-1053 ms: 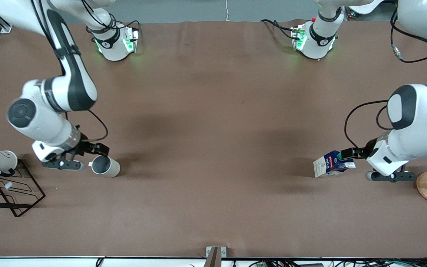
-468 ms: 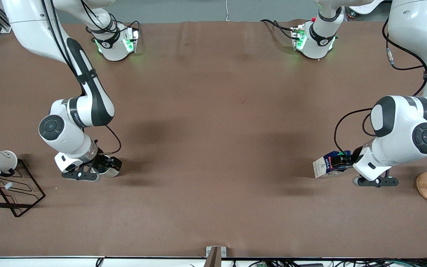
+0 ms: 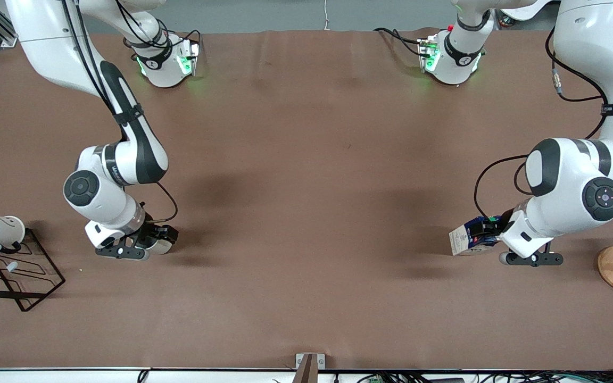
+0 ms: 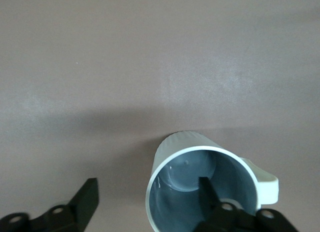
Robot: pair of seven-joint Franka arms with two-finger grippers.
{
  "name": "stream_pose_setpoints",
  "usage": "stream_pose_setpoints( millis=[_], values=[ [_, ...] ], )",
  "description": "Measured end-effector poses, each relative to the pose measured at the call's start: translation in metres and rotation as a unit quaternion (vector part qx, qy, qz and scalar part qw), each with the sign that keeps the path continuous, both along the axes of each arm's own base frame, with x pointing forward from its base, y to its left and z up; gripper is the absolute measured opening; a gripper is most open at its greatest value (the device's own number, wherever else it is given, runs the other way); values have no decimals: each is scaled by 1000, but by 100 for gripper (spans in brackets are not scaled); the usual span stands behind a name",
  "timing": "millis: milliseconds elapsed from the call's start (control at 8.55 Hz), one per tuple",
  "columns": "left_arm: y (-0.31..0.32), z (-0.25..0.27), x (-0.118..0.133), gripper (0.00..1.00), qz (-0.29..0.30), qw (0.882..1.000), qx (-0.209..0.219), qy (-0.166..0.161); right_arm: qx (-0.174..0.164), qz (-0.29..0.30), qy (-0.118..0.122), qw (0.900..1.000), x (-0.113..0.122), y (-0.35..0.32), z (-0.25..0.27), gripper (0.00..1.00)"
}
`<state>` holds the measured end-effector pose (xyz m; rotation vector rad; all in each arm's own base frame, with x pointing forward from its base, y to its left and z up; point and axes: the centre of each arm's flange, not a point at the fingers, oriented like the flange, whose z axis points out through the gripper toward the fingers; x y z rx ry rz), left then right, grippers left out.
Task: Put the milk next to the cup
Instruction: 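Close the left gripper on the milk carton while the right gripper hovers over the mug, then lift the milk carton with the left gripper and carry it toward the mug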
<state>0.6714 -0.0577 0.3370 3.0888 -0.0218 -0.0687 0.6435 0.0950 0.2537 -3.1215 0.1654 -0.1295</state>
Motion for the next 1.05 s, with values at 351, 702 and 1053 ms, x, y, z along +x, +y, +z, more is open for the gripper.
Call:
stream_pose_setpoints(
  millis=[351,702,1053],
  values=[
    [1,0,0,49,1,1000,0,0,0,-3,1,1000,0,0,-1,21],
    [2,22,2,49,2,1000,-1,-18,-1,0,13,1000,4,4,9,4],
    [5,64,-5,49,3,999,0,-32,10,-49,24,998,-12,120,84,4]
  ],
)
